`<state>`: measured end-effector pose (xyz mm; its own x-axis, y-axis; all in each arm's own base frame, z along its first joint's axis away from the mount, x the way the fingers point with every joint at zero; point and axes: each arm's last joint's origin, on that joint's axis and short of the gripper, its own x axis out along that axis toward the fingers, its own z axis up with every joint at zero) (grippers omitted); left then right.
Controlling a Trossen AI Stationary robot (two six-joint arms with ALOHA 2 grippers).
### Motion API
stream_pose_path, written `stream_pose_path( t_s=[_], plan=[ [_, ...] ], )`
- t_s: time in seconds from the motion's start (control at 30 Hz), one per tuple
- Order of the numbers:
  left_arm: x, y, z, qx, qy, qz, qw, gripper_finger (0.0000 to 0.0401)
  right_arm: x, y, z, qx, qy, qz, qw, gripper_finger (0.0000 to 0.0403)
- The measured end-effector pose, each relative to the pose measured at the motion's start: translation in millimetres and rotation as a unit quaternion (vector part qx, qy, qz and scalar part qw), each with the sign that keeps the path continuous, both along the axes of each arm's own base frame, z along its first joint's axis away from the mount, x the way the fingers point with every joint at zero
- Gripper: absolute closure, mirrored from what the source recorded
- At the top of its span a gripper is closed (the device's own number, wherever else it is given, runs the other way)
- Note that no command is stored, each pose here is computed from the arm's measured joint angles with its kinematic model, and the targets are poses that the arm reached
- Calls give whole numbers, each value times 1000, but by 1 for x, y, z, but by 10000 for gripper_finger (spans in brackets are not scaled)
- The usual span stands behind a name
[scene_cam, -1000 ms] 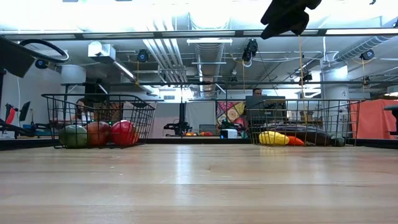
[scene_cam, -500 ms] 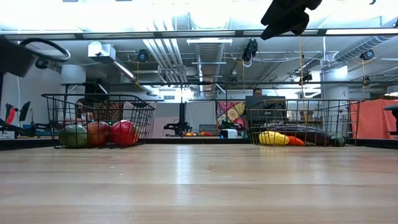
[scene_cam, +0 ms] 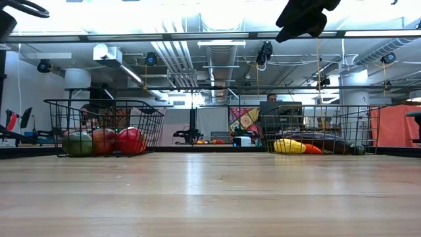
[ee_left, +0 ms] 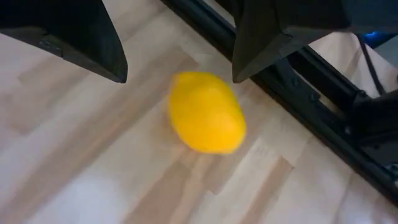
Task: Sort produce into baskets
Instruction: Put the lemon into the left wire basket
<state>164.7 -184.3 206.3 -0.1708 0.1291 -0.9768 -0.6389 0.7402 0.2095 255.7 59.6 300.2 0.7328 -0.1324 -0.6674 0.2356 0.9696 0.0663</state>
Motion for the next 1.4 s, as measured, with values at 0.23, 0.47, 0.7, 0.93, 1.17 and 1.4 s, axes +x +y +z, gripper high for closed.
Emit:
stream_pose_path(
  t_s=[0.23,0.47,0.7,0.93,1.17,1.4],
  plan=[
    [-1,5,-5,39,-24,4,999,129,0,0,0,2,0,-1,1000,182],
    [1,2,-6,29,-40,5,999,129,0,0,0,2,0,-1,1000,181],
    [4,-6,-11,10,-50,3,999,129,0,0,-1,2,1,-1,1000,181],
    [3,-7,-24,27,-17,1,999,129,0,0,-2,2,2,-1,1000,181],
    [5,-8,-29,29,-12,-7,999,129,0,0,-2,2,3,-1,1000,181],
    [5,-9,-30,25,-15,-11,1000,129,0,0,-3,2,5,-1,1000,181]
  ],
)
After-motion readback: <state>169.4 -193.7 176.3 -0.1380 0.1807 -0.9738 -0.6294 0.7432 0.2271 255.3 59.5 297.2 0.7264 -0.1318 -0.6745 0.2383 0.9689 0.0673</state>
